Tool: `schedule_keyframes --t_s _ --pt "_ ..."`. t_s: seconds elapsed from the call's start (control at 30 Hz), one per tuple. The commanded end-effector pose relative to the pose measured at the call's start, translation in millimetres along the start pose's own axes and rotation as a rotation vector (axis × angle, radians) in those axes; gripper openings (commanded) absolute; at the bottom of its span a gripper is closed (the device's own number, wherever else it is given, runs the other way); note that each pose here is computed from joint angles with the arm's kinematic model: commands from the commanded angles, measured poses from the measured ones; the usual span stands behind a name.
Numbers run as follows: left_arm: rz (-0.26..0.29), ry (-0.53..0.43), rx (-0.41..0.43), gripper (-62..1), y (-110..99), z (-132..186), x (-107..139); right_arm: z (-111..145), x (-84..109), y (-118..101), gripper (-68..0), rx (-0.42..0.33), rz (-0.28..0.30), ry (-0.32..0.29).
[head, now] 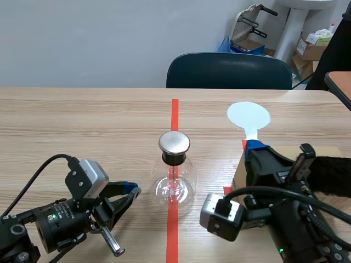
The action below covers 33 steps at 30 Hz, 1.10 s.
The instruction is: Do the electroscope experiment
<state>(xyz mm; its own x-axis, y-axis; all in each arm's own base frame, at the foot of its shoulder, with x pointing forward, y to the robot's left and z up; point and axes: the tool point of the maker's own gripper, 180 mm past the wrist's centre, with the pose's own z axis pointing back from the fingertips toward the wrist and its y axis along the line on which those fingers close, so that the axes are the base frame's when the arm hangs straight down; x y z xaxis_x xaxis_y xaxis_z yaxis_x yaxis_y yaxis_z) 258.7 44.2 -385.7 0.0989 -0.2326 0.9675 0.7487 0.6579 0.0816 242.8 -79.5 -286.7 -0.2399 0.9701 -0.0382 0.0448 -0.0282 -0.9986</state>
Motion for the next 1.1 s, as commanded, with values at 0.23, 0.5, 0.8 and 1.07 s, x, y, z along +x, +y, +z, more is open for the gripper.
schedule_keyframes --t_s 0.23,0.5,0.8,1.07 --pt "0.001 -0.036 0.001 -53.9 0.9 -3.4 10.2 1.0 -23.9 -5.6 -65.7 -0.019 0.003 0.12" --pt "0.001 -0.036 0.001 -53.9 0.9 -3.4 10.2 -0.1 -11.6 -5.5 -65.7 -0.019 0.004 0.052" --pt "0.001 -0.036 0.001 -53.9 0.9 -3.4 10.2 1.7 25.3 -5.5 -65.7 -0.02 0.007 -0.154" --pt "0.001 -0.036 0.001 -53.9 0.9 -3.4 10.2 10.3 58.8 -5.2 -65.7 -0.019 0.008 -0.347"
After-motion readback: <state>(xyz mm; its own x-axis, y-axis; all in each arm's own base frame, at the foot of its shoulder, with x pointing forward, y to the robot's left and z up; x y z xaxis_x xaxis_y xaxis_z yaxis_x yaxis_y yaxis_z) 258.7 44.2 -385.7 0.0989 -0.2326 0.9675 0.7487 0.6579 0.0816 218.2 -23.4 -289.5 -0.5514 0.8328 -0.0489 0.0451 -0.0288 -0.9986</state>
